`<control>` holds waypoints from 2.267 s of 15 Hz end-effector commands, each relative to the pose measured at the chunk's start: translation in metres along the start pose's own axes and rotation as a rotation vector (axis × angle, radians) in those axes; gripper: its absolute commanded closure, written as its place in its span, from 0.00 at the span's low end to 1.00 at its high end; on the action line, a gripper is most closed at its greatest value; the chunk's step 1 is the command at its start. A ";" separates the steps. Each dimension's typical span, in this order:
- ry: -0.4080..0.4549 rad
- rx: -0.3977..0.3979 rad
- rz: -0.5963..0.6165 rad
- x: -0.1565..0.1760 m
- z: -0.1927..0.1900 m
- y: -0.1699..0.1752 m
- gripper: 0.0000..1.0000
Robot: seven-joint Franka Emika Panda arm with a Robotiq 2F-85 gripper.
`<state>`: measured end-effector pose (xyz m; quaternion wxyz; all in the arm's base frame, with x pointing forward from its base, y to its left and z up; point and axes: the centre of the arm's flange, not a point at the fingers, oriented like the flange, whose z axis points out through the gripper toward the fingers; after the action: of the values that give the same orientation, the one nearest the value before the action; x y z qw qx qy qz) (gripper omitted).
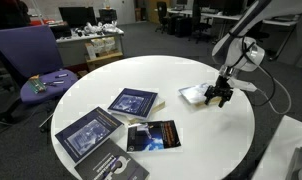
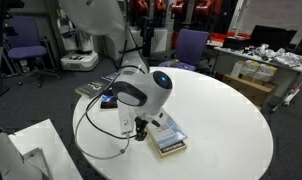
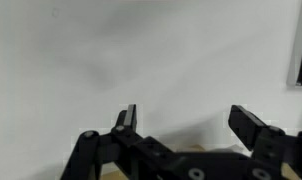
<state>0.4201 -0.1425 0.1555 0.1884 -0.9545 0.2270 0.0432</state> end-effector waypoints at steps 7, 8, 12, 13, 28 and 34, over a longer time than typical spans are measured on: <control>0.152 0.024 -0.034 0.000 -0.054 -0.093 0.00; 0.169 0.021 -0.033 0.004 -0.053 -0.105 0.00; 0.228 -0.028 -0.025 0.023 -0.042 -0.145 0.00; 0.240 -0.044 -0.022 0.029 -0.036 -0.152 0.00; 0.213 -0.177 0.016 0.095 0.055 -0.177 0.00; 0.217 -0.169 0.027 0.107 0.049 -0.168 0.00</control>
<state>0.5834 -0.0187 0.1418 0.0838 -0.9647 0.2469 -0.0371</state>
